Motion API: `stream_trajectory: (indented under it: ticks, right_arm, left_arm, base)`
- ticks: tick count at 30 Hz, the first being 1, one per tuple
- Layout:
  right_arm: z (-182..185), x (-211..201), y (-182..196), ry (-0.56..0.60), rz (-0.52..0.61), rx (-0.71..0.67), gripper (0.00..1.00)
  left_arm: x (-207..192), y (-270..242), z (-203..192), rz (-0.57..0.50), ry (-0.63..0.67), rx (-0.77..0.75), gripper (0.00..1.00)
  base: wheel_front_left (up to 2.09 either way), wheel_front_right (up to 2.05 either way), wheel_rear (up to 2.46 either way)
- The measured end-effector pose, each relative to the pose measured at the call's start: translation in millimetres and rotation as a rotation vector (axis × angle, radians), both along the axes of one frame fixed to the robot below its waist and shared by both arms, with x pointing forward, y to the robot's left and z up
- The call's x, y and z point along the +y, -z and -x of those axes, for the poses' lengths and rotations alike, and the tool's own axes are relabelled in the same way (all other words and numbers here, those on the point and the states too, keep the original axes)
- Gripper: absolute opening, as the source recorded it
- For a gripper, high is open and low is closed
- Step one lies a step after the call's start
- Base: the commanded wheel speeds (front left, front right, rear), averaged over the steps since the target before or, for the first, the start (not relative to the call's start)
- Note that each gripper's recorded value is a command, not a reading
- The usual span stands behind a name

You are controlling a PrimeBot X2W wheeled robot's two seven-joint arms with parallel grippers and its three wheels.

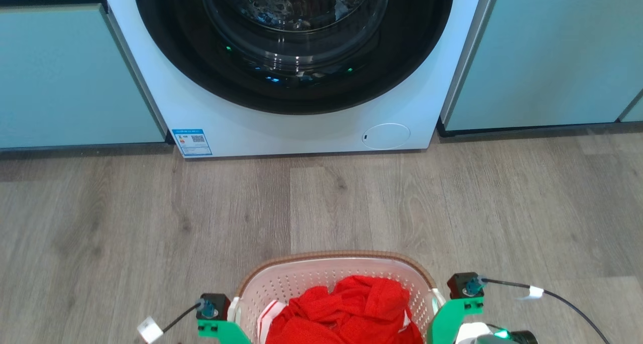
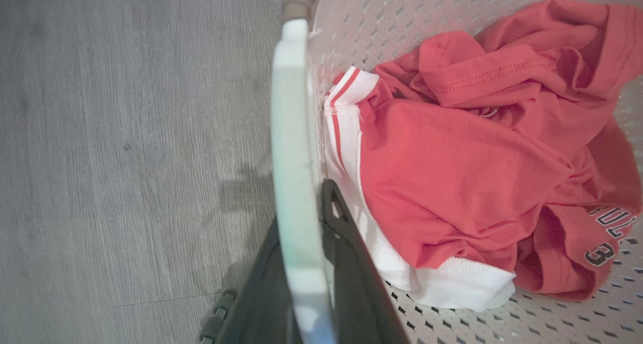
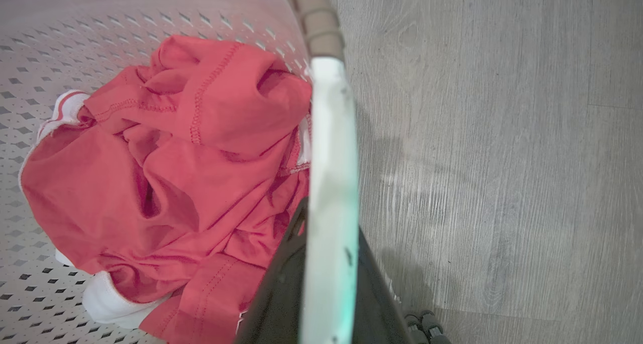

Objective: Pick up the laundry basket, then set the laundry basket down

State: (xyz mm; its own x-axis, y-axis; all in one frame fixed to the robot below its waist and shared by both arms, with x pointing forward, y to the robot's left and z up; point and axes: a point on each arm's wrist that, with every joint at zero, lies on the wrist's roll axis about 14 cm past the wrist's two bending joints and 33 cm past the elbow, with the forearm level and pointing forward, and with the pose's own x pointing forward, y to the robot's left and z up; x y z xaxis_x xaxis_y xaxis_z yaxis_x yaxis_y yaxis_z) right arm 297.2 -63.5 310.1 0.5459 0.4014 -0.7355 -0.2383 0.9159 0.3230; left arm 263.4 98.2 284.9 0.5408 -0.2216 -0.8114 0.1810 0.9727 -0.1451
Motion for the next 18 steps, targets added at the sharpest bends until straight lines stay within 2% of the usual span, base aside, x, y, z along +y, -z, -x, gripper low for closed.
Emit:
stream_trajectory:
  ticks: [18]
  right_arm:
    - [4.4, -0.8, 6.3, -0.006, 0.006, 0.021, 0.0]
  left_arm:
    - [-0.2, 5.4, 3.8, 0.0, 0.0, 0.027, 0.0]
  base:
    - [0.0, 0.0, 0.0]
